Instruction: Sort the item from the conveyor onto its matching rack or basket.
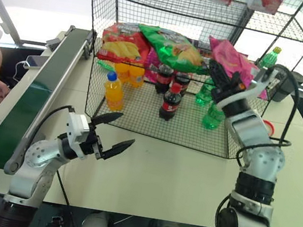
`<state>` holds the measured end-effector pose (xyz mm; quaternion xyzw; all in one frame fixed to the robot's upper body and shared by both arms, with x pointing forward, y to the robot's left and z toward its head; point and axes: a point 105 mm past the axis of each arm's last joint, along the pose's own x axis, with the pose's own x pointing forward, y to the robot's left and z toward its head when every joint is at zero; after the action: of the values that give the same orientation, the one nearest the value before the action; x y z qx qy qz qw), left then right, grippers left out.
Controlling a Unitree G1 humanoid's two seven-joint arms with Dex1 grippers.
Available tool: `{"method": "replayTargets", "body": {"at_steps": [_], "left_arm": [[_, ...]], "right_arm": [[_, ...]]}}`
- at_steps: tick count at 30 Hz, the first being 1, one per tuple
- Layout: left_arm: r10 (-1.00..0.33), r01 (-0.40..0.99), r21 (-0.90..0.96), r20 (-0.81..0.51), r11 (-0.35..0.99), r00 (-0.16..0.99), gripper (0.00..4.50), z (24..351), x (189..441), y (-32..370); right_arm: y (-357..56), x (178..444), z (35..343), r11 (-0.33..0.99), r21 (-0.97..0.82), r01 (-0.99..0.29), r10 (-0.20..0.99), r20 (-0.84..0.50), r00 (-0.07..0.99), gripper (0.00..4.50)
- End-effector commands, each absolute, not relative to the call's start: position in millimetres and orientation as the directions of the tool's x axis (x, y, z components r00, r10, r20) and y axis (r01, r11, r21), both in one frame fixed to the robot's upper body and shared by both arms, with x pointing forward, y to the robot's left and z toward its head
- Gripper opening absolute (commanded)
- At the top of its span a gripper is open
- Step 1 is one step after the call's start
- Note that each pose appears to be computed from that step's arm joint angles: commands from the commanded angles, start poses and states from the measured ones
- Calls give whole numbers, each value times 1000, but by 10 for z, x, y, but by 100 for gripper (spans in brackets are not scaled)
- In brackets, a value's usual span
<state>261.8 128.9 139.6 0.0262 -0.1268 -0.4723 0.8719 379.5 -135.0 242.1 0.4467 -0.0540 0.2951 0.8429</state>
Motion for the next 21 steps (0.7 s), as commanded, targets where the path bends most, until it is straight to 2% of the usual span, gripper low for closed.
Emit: {"method": "replayTargets", "body": {"at_steps": [1, 6, 12, 15, 21], "left_arm": [[-837, 816, 203, 220, 541, 501, 450, 1489, 2582, 1252], [-832, 812, 198, 222, 550, 509, 450, 1492, 2577, 1265], [-834, 812, 204, 217, 546, 507, 450, 1491, 2570, 1264], [-835, 813, 205, 215, 545, 506, 450, 1480, 2579, 1269], [-837, 815, 202, 214, 542, 504, 450, 1471, 2578, 1263]], "right_arm": [[-1364, 3833, 2516, 451, 675, -584, 462, 383, 800, 2], [-1415, 3886, 2421, 499, 643, -581, 470, 363, 805, 2], [-1431, 3869, 2518, 485, 624, -613, 479, 397, 783, 2], [-1400, 3773, 2509, 452, 626, -635, 509, 404, 760, 78], [-1340, 3548, 2575, 393, 614, -685, 564, 427, 707, 386]]}}
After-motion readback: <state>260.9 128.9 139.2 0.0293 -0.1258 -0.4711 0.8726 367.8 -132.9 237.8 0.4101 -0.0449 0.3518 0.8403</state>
